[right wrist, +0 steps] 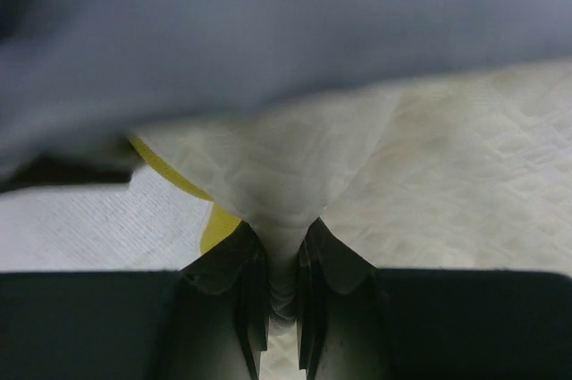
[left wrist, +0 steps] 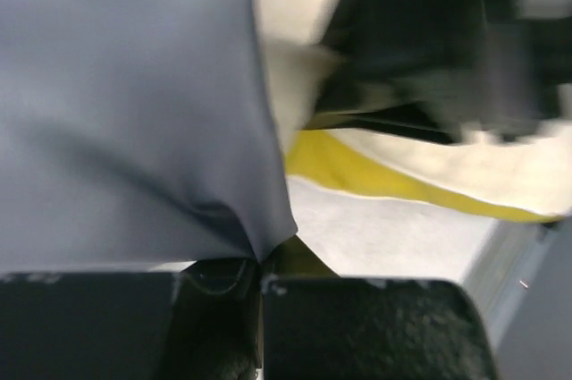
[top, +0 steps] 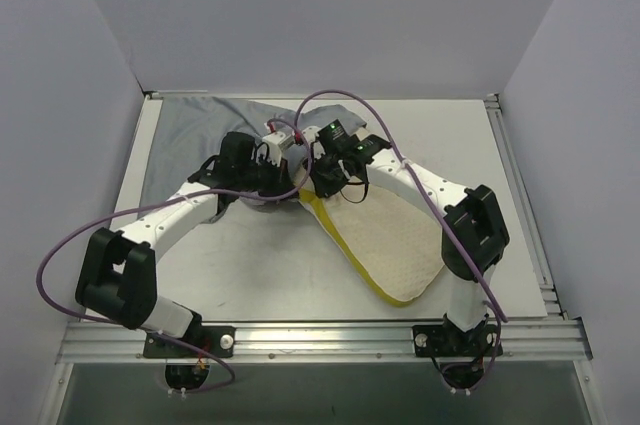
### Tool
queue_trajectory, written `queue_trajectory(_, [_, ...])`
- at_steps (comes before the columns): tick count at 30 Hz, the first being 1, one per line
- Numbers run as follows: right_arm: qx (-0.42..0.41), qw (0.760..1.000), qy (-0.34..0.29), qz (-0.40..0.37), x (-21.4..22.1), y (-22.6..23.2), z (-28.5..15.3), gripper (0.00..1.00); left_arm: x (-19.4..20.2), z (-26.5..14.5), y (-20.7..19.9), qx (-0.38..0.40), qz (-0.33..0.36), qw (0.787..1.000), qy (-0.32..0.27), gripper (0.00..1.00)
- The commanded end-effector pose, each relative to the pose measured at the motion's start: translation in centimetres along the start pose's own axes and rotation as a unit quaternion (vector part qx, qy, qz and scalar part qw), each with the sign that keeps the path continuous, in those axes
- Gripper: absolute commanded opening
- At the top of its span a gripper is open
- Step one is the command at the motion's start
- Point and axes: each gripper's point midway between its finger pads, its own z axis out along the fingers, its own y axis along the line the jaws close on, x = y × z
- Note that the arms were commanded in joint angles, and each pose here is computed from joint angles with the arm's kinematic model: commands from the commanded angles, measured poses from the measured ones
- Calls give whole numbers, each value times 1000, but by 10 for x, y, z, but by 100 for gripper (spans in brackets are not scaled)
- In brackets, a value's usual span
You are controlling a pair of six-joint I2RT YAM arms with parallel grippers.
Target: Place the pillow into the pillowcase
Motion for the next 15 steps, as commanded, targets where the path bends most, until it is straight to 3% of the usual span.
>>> queue_trajectory(1, [-44,997,-44,41,-32,16,-2,0,-44,-33,-86,138,68,987,-34,0])
queue_trajectory(5, [-83,988,-67,112,-54,10,-8,0,-22,-46,-113,180,81,980,17,0])
queue_trajectory(9, [-131,971,-99,174,-71,6,-22,0,19,-44,-106,185,76,977,69,0])
queue_trajectory(12, [-192,957,-100,192,-59,30,-22,0,51,-42,-96,183,76,973,118,0])
queue_trajectory(13, [-209,953,-88,199,-51,38,-21,3,57,-41,-91,182,90,971,126,0])
queue_trajectory(14, [-248,944,-57,208,-31,54,-20,12,61,-41,-89,183,99,969,135,0])
queue_trajectory(15, [-262,941,-37,210,-17,62,-23,34,66,-47,-89,183,103,966,151,3])
